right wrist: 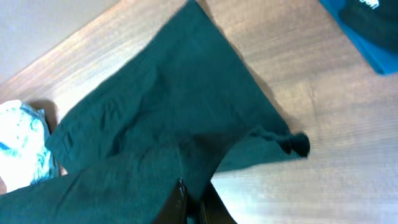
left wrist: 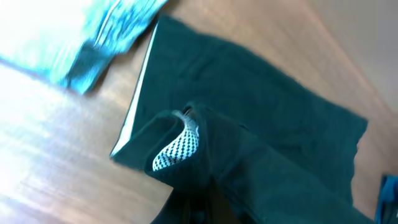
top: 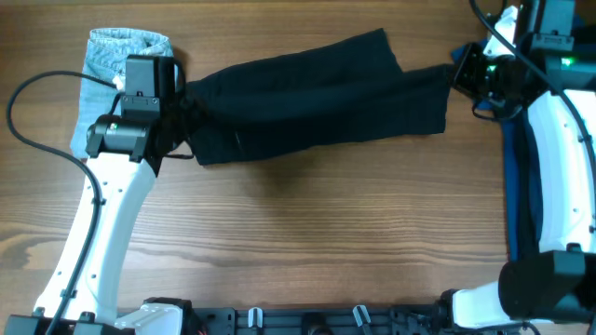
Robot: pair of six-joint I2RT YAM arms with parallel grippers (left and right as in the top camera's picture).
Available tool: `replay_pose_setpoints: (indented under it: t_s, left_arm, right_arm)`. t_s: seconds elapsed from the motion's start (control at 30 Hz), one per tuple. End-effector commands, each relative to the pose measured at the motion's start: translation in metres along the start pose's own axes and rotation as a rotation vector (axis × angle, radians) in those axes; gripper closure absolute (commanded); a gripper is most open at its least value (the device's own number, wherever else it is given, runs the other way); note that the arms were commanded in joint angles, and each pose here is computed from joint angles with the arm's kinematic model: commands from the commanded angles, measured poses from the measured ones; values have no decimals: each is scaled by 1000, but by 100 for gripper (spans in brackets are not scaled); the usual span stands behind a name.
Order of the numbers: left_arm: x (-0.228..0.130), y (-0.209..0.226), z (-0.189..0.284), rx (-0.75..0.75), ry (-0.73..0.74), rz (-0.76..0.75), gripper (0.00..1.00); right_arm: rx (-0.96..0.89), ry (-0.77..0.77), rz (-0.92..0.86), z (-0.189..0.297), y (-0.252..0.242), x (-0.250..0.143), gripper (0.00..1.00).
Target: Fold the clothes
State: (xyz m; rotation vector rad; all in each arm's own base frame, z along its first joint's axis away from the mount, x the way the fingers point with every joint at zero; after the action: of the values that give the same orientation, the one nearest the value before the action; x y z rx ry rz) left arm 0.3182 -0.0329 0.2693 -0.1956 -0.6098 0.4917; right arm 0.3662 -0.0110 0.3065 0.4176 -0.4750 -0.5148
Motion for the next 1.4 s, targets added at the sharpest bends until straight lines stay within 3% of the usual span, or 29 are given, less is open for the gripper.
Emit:
replay_pose_setpoints:
  t_s: [0.0,0.43,0.83,0.97,1.1,1.3,1.37]
  left_arm:
    - [14,-1,-11,46,-72,-19,96]
    - [26,-2,-79,130,-119,-43,96]
    - [6,10,-167,206,-31,-56,96]
    - [6,10,-178,205,-45,-55,96]
    - [15,5,-178,173,-103,-45,93]
    - [31,3,-178,131,-186,-20,84]
    - [37,5,-177,122,-210,-10,81]
  right_arm:
    - [-6,-40,44,-14,8,12,96]
    - [-3,-71,99,-110,13,34,95]
    - [1,-68,107,-219,-14,40,93]
    - [36,-100,137,-243,-8,39,84]
    - [90,-149,175,-246,9,40,81]
    - [155,-230,218,-245,29,45,48]
    - [148,-264,219,-244,31,48,44]
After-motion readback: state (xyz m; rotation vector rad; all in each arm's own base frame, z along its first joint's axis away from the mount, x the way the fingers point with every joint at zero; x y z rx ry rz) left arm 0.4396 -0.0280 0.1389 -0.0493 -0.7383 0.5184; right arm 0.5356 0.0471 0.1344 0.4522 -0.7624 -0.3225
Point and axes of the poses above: each gripper's point midway between its finger pads, its own z axis back along the fingers, its own y axis along the line the jaws close on, x = y × z, the point moved 9 cm from there along z, back along the fingers, and after that the axes turned 11 degrees about -z, right-handed, at the moved point
